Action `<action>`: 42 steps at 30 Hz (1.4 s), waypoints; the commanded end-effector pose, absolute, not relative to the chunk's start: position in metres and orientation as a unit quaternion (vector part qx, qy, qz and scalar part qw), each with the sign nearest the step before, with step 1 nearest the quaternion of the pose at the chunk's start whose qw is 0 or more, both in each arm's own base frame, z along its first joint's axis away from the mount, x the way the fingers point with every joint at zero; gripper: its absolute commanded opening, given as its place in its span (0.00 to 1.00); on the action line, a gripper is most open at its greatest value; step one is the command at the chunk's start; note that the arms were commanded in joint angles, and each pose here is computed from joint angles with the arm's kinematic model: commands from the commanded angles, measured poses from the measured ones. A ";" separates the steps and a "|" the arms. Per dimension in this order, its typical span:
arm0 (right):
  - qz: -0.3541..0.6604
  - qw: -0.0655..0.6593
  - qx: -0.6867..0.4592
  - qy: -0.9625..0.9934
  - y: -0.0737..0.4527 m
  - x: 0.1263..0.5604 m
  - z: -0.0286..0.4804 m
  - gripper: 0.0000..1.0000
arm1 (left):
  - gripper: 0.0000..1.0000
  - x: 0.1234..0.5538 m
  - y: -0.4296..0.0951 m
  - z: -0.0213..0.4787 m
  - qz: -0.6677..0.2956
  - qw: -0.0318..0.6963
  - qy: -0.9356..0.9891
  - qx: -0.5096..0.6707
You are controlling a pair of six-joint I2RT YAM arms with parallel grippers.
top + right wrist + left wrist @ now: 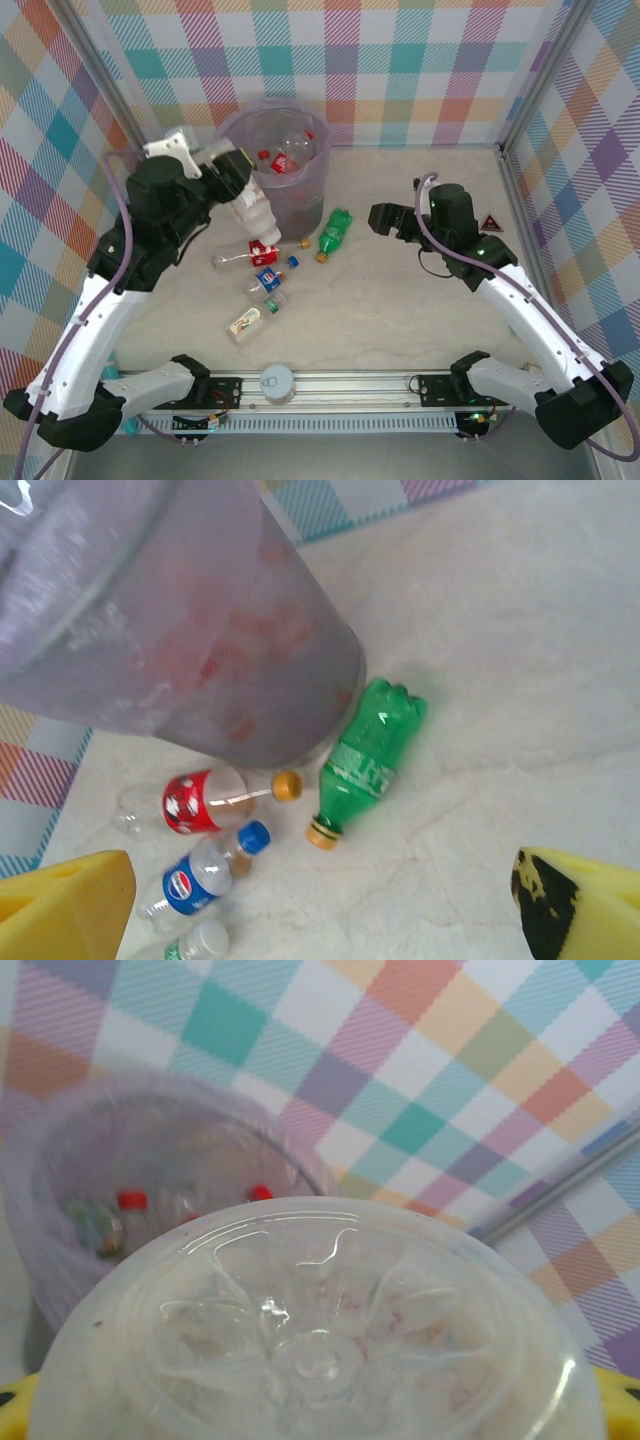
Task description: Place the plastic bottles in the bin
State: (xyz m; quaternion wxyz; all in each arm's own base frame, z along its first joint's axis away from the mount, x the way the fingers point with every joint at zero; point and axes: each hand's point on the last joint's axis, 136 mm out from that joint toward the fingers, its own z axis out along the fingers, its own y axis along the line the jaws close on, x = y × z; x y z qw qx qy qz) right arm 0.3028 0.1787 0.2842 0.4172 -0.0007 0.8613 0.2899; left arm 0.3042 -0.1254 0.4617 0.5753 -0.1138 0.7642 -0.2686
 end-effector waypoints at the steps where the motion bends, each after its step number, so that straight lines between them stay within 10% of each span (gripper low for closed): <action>1: 0.296 0.437 -0.010 0.849 0.178 0.303 0.299 0.96 | 0.25 0.320 -0.109 0.463 -0.183 0.595 0.779 -0.078; 16: 0.321 0.437 -0.002 0.840 0.175 0.288 0.303 0.96 | 0.00 0.465 -0.116 0.537 -0.065 0.730 0.679 -0.049; 42: 0.351 0.396 -0.007 0.849 0.200 0.306 0.285 0.95 | 0.00 0.542 -0.163 0.361 -0.019 0.546 0.831 0.100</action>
